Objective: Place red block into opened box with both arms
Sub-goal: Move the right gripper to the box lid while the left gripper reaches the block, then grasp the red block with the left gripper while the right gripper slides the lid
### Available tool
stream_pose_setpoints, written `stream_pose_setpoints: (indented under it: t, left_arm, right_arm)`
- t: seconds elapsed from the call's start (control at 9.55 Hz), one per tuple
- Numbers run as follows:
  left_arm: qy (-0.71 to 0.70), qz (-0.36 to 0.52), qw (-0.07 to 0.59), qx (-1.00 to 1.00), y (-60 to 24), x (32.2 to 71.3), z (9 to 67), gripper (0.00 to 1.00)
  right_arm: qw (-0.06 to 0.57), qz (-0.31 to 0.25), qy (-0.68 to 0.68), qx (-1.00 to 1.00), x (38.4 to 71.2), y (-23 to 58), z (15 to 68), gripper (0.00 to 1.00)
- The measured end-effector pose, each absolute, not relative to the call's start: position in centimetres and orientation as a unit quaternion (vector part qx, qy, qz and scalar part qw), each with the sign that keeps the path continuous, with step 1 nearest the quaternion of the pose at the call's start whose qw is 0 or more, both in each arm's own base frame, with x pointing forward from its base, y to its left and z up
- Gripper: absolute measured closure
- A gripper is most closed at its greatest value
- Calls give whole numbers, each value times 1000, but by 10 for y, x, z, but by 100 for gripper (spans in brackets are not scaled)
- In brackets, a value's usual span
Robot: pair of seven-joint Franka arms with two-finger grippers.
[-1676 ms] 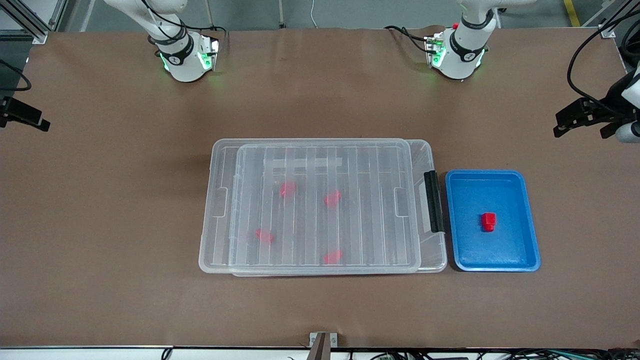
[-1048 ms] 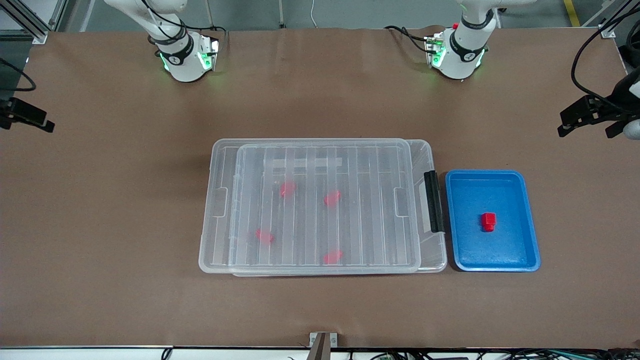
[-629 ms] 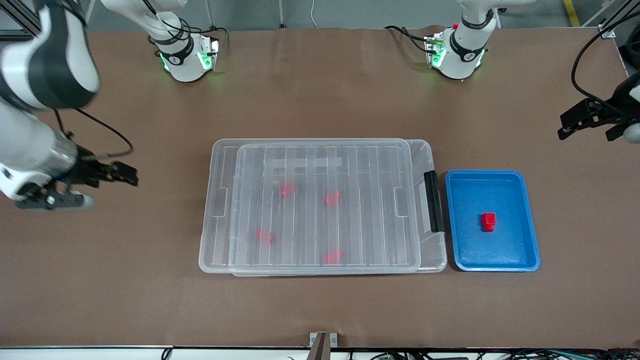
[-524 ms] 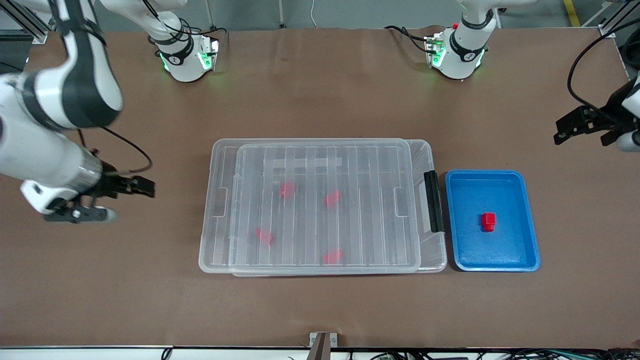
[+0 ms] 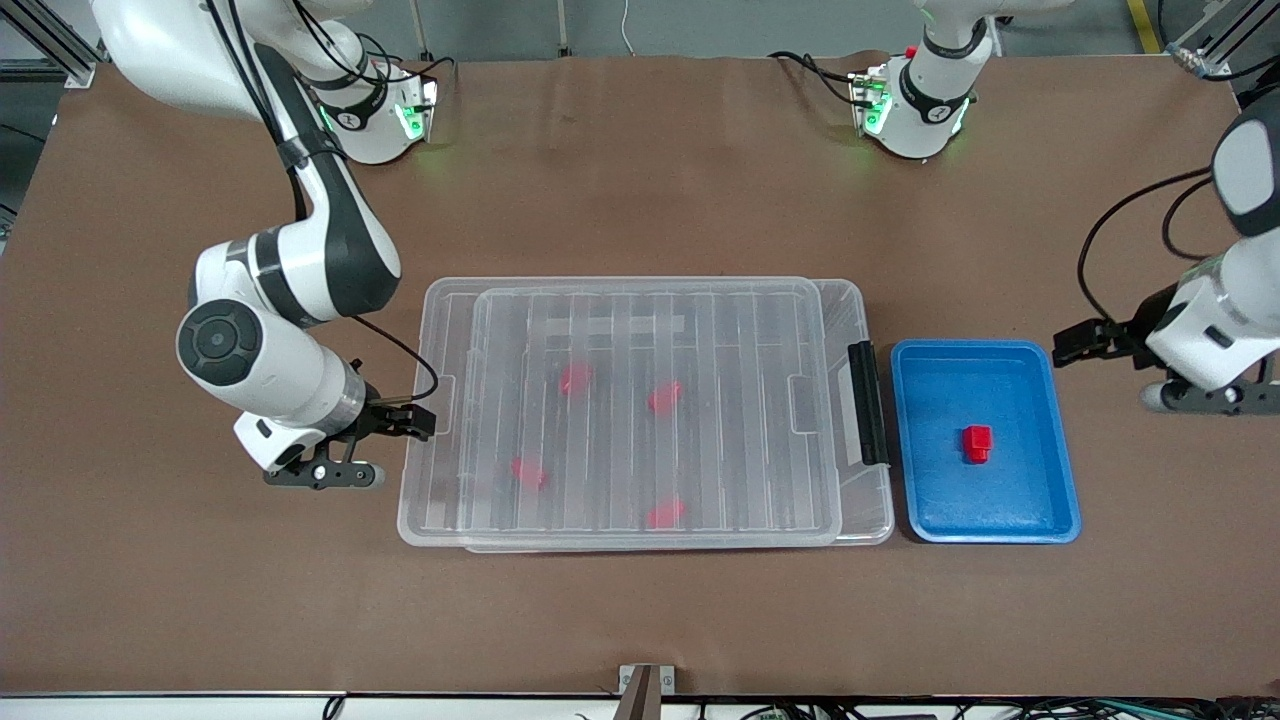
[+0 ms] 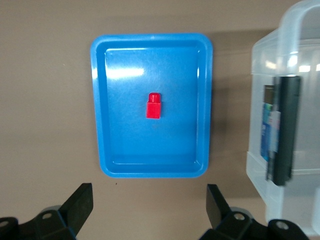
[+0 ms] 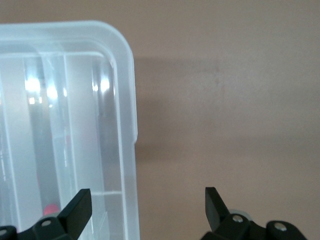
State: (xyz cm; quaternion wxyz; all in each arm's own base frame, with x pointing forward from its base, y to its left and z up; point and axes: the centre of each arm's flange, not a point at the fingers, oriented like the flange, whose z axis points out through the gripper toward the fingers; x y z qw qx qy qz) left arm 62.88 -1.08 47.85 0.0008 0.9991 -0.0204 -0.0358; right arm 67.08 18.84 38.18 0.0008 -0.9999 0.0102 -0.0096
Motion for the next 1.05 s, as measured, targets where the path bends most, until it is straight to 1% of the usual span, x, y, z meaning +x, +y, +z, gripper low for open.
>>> stream_pose_setpoints:
  t: [0.31, 0.63, 0.84, 1.05]
  left_arm:
    - [-16, -32, 1, 999, -5, 654, 396, 0]
    - [-14, -20, 1, 1000, -5, 661, 303, 0]
    - [-15, -32, 2, 999, -7, 657, 249, 0]
    - [-15, -12, 2, 1000, -7, 643, 206, 0]
  right_arm:
    - [-6, -15, 11, -1000, 681, 183, 355, 0]
    - [-16, -18, -9, -1000, 683, 184, 351, 0]
    - [-18, -19, -20, -999, 684, 184, 352, 0]
    - [-19, -19, -33, -999, 685, 178, 352, 0]
